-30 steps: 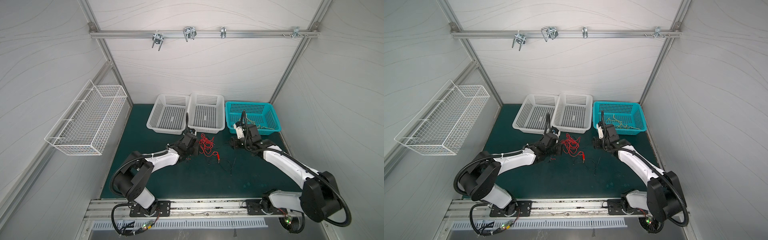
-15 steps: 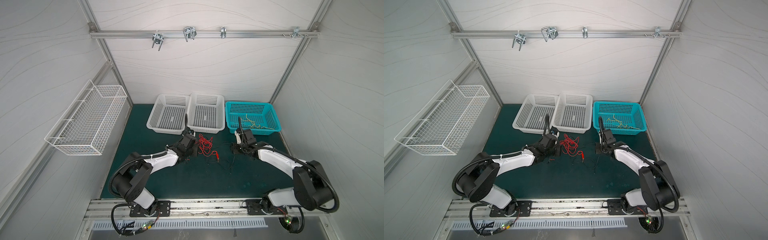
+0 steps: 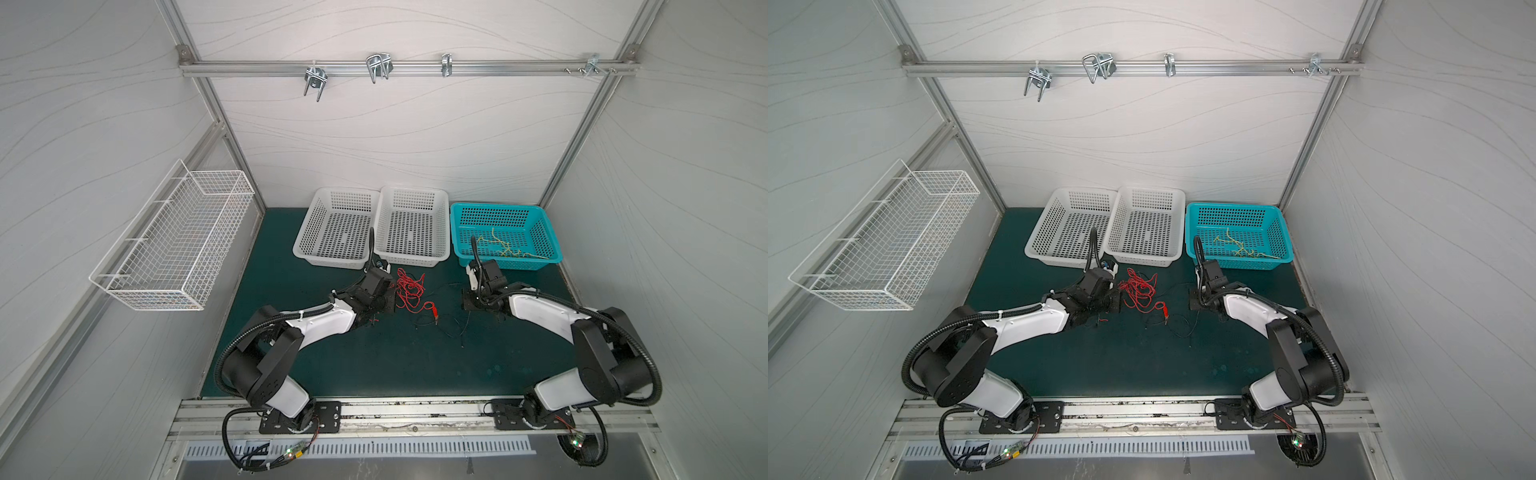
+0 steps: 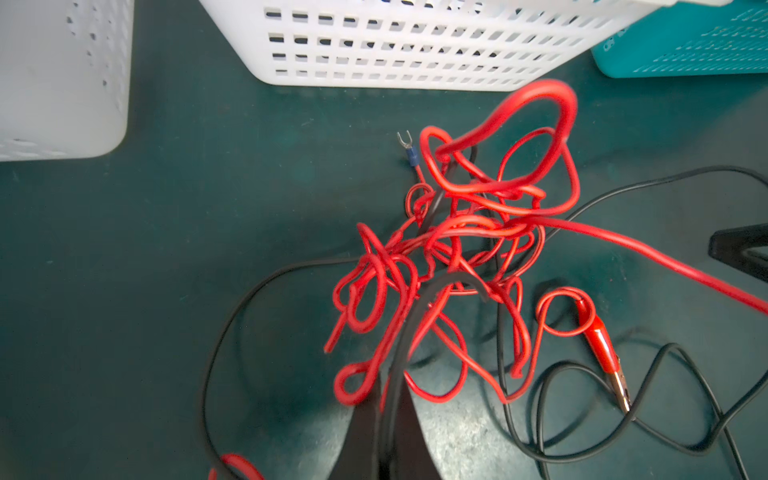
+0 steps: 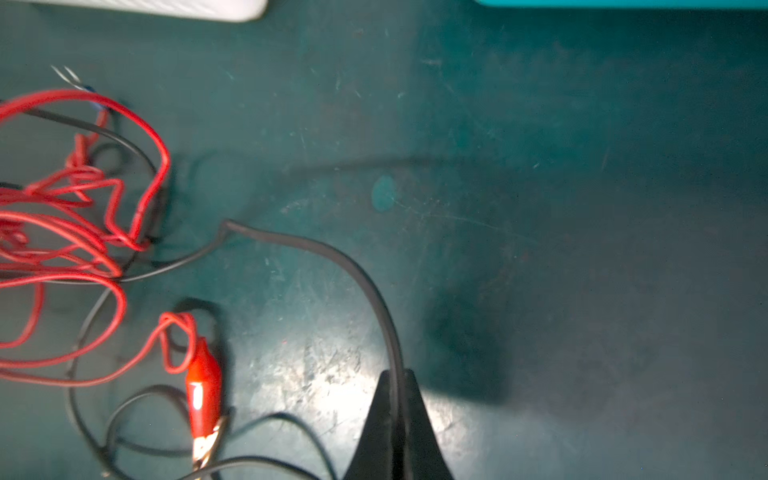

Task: Untangle the cables
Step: 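Lower the right gripper and grasp a black wire beside the red tangle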

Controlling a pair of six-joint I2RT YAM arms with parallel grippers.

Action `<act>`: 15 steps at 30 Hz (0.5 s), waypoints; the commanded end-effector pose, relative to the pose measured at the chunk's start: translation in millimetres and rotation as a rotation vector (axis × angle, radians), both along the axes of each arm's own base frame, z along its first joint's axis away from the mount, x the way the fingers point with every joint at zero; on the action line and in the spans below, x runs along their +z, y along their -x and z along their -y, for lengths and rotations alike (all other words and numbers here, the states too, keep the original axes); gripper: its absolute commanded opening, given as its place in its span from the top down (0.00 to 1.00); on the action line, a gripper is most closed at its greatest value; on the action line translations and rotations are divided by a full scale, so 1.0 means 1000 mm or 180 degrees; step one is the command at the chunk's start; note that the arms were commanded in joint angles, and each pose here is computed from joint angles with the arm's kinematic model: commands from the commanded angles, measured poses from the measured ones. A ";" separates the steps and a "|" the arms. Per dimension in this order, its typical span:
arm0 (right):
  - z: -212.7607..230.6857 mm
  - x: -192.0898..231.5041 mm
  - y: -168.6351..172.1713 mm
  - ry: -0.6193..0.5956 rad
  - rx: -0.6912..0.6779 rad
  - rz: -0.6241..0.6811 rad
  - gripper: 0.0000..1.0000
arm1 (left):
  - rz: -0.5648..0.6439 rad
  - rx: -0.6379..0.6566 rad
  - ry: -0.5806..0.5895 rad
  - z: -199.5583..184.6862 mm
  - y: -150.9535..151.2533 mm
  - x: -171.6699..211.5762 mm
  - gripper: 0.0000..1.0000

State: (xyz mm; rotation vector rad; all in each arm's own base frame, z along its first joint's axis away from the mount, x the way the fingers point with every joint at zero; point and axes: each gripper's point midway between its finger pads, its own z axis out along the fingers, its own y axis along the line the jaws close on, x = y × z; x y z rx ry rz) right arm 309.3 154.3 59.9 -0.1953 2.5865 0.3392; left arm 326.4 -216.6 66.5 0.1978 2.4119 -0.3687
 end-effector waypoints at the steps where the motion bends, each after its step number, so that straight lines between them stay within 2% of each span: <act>1: -0.011 0.051 -0.007 -0.0200 0.0147 0.0435 1.00 | 0.0120 0.0088 -0.0002 -0.001 -0.011 0.010 1.00; 9: 0.022 0.149 0.003 -0.0158 -0.0026 0.1430 1.00 | 0.0131 0.0121 -0.0061 -0.006 -0.014 0.008 1.00; 15: 0.070 0.185 0.019 -0.0005 -0.0490 0.1874 1.00 | 0.0145 0.0148 -0.0075 -0.009 -0.015 0.007 1.00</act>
